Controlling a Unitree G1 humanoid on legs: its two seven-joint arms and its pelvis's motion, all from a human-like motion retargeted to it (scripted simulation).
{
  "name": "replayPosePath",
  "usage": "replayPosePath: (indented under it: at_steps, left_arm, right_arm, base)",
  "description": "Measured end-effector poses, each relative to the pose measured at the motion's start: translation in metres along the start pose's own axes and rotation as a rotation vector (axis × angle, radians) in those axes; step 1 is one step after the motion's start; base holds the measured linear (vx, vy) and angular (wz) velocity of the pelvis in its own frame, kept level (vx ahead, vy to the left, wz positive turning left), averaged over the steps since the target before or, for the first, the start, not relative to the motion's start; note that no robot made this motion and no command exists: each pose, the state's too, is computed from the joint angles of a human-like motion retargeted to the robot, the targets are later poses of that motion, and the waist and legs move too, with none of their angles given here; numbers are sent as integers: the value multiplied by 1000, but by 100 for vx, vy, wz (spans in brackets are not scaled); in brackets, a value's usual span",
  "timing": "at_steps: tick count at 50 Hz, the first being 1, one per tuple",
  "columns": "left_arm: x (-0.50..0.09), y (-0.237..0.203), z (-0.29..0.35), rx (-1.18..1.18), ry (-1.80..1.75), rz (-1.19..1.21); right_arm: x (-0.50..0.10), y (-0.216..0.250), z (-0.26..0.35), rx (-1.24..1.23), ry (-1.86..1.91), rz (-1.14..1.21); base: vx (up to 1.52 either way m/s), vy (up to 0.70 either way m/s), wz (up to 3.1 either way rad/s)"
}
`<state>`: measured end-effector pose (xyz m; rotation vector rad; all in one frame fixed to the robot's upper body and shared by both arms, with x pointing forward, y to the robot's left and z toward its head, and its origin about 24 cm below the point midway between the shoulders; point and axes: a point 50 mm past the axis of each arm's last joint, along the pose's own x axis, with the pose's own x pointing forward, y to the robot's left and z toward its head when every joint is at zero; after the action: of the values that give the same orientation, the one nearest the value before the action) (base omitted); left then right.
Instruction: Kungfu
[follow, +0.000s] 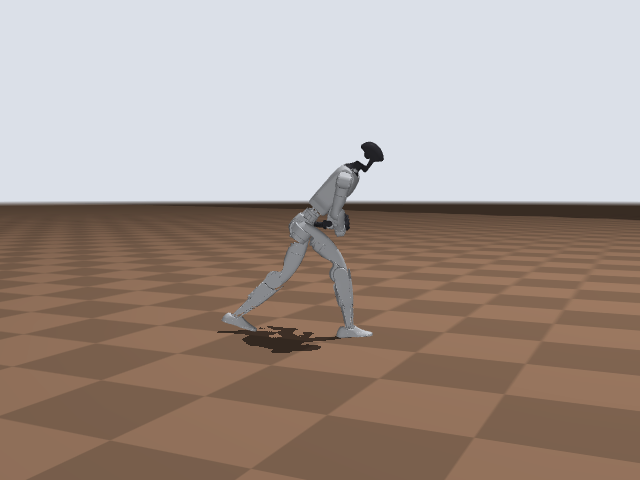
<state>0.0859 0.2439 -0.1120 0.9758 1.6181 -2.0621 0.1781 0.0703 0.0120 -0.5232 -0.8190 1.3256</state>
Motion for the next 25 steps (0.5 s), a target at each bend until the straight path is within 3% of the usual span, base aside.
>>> replayPosePath:
  at_steps: [5,15,25]
  left_arm:
    - [-31,4,-26,-56,62,92]
    - [-33,3,-23,-9,58,64]
    - [-65,30,-34,-224,-24,447]
  right_arm:
    - [-4,-20,-12,51,78,-95]
    - [-1,-31,-13,26,90,-110]
    - [-8,-69,-29,-92,176,-83]
  base:
    - [-8,-17,2]
    - [7,-11,28]
    - [16,-23,102]
